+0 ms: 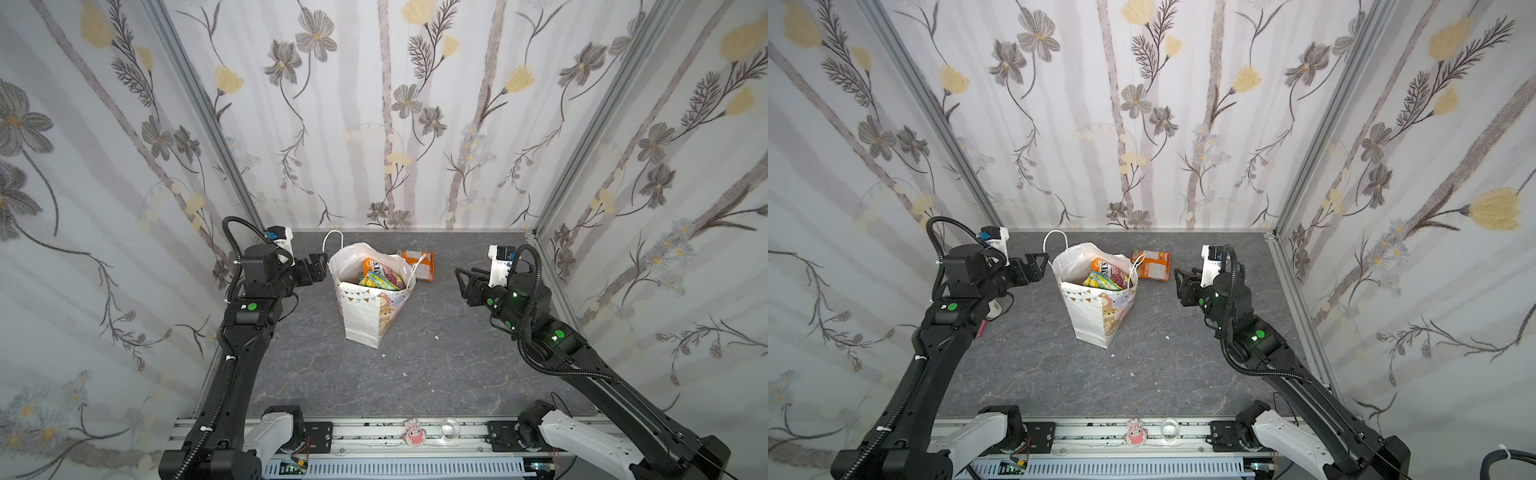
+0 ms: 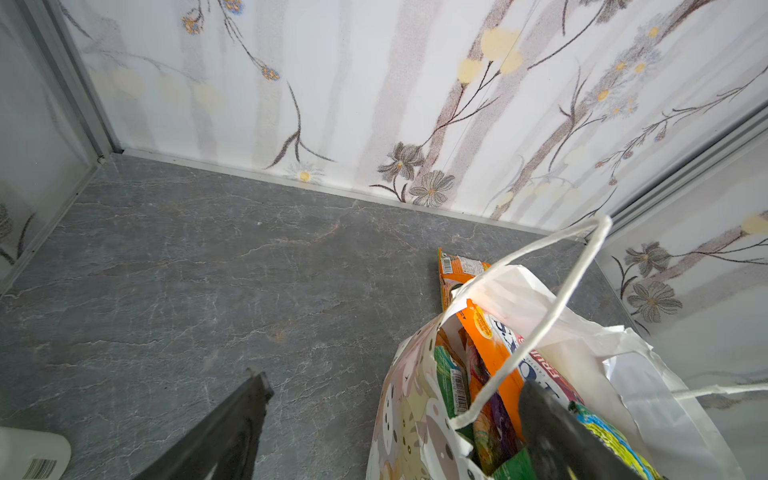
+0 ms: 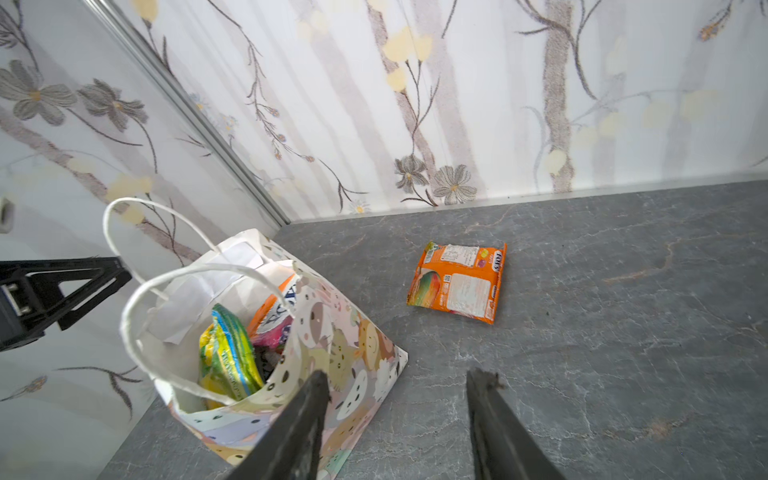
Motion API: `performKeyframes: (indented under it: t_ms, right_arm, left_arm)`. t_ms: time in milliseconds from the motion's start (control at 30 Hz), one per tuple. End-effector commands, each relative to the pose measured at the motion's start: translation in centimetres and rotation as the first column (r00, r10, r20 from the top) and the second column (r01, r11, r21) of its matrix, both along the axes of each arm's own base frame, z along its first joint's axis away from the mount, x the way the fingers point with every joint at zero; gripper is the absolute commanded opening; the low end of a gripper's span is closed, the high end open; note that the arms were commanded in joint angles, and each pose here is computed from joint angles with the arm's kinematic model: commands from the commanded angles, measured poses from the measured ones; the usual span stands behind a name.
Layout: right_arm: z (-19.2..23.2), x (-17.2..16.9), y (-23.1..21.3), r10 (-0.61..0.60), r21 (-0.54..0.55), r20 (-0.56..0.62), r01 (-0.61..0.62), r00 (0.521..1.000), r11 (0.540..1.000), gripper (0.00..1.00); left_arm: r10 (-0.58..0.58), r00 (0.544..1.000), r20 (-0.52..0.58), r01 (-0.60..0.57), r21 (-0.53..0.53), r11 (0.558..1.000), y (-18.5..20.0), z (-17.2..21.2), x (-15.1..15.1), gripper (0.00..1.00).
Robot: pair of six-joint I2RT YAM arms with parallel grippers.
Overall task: Place the snacks into the paper bag
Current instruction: 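Withdraw the left gripper while right gripper moves toward the orange pack, then lower the right gripper onto the orange Fox's Fruits pack and close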
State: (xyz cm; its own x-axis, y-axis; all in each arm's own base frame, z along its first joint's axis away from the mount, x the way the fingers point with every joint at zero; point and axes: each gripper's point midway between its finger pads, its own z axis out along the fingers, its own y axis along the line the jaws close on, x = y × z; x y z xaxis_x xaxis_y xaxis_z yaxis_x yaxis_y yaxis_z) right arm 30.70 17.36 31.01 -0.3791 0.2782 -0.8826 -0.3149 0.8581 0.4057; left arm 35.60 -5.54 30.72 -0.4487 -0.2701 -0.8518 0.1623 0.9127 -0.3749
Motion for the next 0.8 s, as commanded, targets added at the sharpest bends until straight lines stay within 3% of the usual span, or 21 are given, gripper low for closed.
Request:
performKeyframes:
  t_ms: [0,233,433,633,767]
  right_arm:
    - [-1.8,0.8,-0.2,0.005,0.022,-0.054,-0.004,0.999,1.0,0.55]
    - [-8.6,4.3,-1.9,-0.079,-0.032,-0.2,0.074,0.977,0.997,0.57]
    - [-13.2,7.3,-0.5,-0.037,-0.035,-0.303,0.028,0.952,0.999,0.58]
    - [-14.6,11.0,-0.4,0.004,-0.001,-0.315,-0.004,0.949,1.0,0.56]
    - [-17.7,14.3,-0.6,0.046,-0.022,-0.419,-0.06,0.907,0.998,0.52]
  left_arm:
    - [-0.024,0.996,0.086,0.027,-0.027,0.999,-0.5,1.5,0.4,0.94]
    - [-0.054,0.996,0.066,0.059,-0.071,0.996,-1.3,0.2,0.5,0.92]
    - [-0.053,0.996,0.073,0.058,-0.072,0.996,-1.2,0.2,0.4,0.91]
    - [-0.057,0.996,0.068,0.062,-0.072,0.995,-1.3,0.1,0.4,0.9]
    - [-0.066,0.996,0.066,0.071,-0.082,0.994,-1.5,0.0,0.5,0.9]
